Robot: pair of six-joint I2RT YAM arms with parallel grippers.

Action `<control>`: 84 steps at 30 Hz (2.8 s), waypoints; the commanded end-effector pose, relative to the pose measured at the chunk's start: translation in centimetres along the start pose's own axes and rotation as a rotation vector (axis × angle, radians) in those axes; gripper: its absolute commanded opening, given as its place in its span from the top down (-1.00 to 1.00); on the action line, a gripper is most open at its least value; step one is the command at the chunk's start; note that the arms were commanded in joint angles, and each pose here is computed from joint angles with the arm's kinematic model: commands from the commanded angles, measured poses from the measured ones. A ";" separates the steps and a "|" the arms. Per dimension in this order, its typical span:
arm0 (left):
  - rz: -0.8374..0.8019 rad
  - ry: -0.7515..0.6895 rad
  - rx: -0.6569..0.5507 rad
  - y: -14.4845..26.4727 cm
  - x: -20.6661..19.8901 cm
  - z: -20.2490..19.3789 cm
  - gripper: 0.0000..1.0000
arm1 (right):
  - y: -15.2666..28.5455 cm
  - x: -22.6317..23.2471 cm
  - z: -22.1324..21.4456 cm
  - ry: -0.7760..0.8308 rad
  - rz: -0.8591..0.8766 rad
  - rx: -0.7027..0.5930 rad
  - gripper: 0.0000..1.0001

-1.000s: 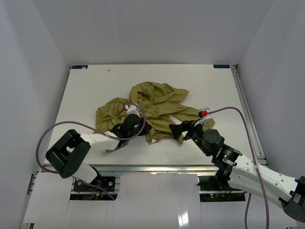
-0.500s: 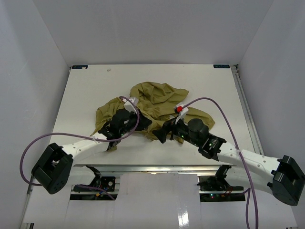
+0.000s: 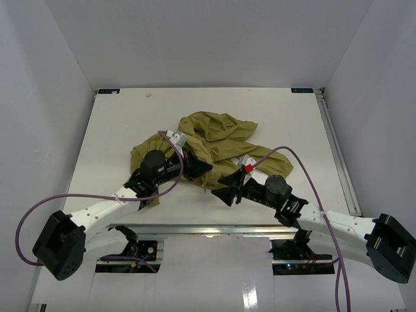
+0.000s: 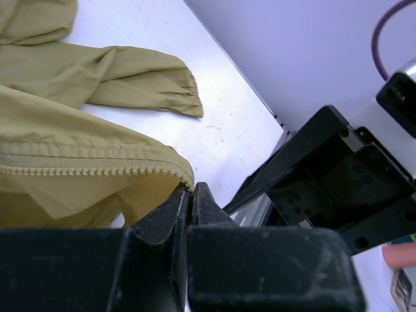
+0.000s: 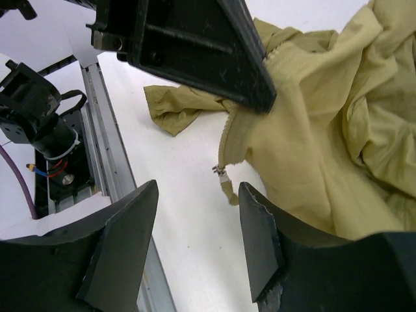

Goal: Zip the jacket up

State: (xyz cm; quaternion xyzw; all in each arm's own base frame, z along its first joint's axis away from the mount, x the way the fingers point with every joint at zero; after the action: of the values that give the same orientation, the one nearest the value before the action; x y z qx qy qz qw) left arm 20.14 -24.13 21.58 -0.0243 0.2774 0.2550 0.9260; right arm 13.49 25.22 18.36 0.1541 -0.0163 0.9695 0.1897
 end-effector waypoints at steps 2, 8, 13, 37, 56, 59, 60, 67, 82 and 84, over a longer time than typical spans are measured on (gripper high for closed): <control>-0.177 -0.007 -0.001 0.4 -1.8 -0.2 0.96 | -0.4 -0.1 2.2 0.125 0.008 -0.110 -0.21; -0.195 -0.025 0.009 0.7 -1.7 -0.9 0.91 | 0.1 -1.9 1.8 0.168 -0.124 -0.124 -0.24; -0.203 -0.034 0.005 0.9 -1.7 -0.9 0.90 | -0.6 -2.3 1.2 0.195 -0.113 -0.082 -0.33; -0.192 -0.002 0.034 1.8 -1.3 -1.7 0.28 | -1.8 -1.4 0.7 0.220 0.061 -0.073 0.85; -0.105 -0.006 0.047 3.7 -0.3 -3.6 -0.02 | -4.6 -1.8 1.9 0.054 -0.009 0.095 0.85; -0.060 0.009 0.048 3.4 0.4 -3.9 -0.02 | -4.8 -1.8 1.8 0.039 0.000 0.096 0.84; -0.056 0.010 0.051 3.4 0.5 -3.9 -0.02 | -4.8 -1.8 1.7 0.036 0.002 0.095 0.85; 0.004 0.033 0.069 3.4 1.1 -4.2 0.24 | -4.5 -1.6 1.9 0.025 -0.003 0.088 0.85; -0.198 -0.018 0.098 4.7 -2.1 -3.2 1.00 | 0.7 2.0 2.0 0.307 0.414 0.201 0.85; -0.227 -0.012 0.108 4.8 -2.5 -3.2 1.00 | 0.9 2.2 2.4 0.326 0.450 0.201 0.85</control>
State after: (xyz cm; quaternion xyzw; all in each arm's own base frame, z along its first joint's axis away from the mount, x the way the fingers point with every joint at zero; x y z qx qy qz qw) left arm 15.57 -21.46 18.67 0.0139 0.2966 0.1971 0.9344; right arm 13.17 25.23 19.48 0.0755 0.0894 0.9923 0.0412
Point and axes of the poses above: each gripper's point midway between its finger pads, its own y axis back along the fingers, its own x axis along the line the jaws close on, z = x × y, the point moved 6 cm from there along y, back along the fingers, and after that the axes turned 5 degrees about -y, right-handed, at the moved point
